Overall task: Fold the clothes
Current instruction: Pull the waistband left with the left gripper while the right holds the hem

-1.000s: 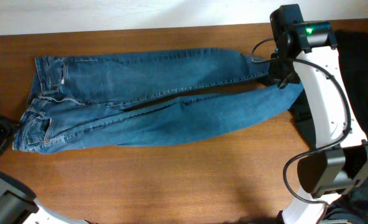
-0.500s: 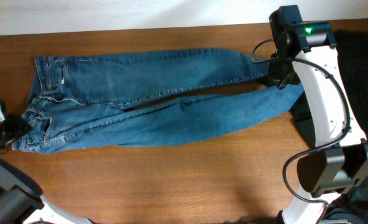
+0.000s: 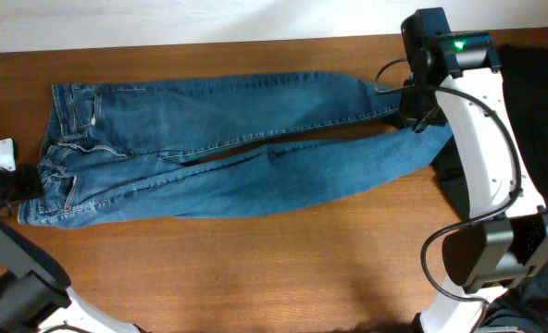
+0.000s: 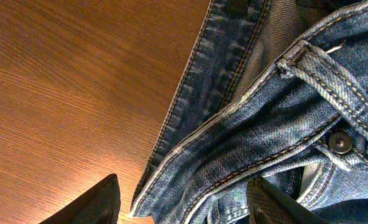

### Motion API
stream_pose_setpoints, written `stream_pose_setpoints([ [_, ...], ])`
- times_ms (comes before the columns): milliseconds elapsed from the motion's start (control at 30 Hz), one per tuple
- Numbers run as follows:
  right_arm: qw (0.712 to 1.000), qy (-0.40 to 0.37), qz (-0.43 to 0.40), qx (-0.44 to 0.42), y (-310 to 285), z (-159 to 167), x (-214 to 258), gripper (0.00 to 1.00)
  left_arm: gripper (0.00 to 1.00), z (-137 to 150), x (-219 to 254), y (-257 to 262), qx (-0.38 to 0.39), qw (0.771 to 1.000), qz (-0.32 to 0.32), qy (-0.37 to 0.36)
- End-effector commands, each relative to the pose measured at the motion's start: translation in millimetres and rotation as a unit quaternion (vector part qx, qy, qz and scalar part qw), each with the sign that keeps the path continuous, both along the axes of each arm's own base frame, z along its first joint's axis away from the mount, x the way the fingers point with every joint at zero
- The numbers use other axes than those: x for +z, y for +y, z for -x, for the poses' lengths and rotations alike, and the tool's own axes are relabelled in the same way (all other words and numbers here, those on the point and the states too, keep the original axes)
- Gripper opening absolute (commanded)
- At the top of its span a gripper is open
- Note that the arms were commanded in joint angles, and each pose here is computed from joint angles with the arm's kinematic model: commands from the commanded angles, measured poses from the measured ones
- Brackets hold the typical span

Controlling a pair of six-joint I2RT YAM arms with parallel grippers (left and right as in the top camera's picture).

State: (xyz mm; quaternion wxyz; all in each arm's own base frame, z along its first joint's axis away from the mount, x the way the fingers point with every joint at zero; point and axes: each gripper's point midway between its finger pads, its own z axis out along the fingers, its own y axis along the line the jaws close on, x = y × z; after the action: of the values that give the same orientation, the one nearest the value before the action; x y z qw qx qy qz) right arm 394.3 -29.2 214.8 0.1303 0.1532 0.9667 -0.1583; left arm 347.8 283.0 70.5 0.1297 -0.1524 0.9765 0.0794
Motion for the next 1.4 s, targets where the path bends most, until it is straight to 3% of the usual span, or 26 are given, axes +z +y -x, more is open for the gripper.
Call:
stream_pose_setpoints([
  [0, 1.000, -0.010, 0.009, -0.008, -4.0, -0.8, 5.4, 0.04, 0.64, -6.5, 2.0, -6.6, -0.019, 1.000, 0.004, -0.010],
  [400, 1.000, -0.009, 0.009, -0.009, -4.1, -0.7, 5.4, 0.04, 0.65, -23.1, -17.8, -39.5, -0.081, 0.996, 0.038, -0.004],
  [800, 1.000, -0.009, 0.009, -0.009, -4.1, -0.7, 5.4, 0.04, 0.56, -21.5, -25.6, -42.2, -0.082, 0.995, 0.049, 0.003],
  [867, 1.000, -0.009, 0.009, -0.009, -4.1, -0.7, 5.4, 0.04, 0.49, -21.5, -25.6, -42.5, -0.082, 0.995, 0.049, 0.003],
  [933, 1.000, -0.009, 0.009, -0.009, -4.1, -0.7, 5.4, 0.04, 0.23, -22.2, -25.4, -43.2, -0.082, 0.995, 0.052, 0.001],
  [1000, 1.000, -0.009, 0.009, -0.009, -4.1, -0.7, 5.4, 0.04, 0.05, -26.4, -24.5, -48.9, -0.088, 0.994, 0.066, -0.013],
  [1200, 1.000, -0.009, 0.009, -0.009, -3.9, -0.7, 5.3, 0.04, 0.01, -29.7, -17.1, -52.2, -0.086, 0.993, 0.074, -0.027],
  [1367, 0.998, -0.053, 0.003, -0.019, -3.8, -4.3, 25.3, 0.04, 0.00, -41.9, 30.5, -56.2, -0.091, 0.990, 0.066, -0.086],
])
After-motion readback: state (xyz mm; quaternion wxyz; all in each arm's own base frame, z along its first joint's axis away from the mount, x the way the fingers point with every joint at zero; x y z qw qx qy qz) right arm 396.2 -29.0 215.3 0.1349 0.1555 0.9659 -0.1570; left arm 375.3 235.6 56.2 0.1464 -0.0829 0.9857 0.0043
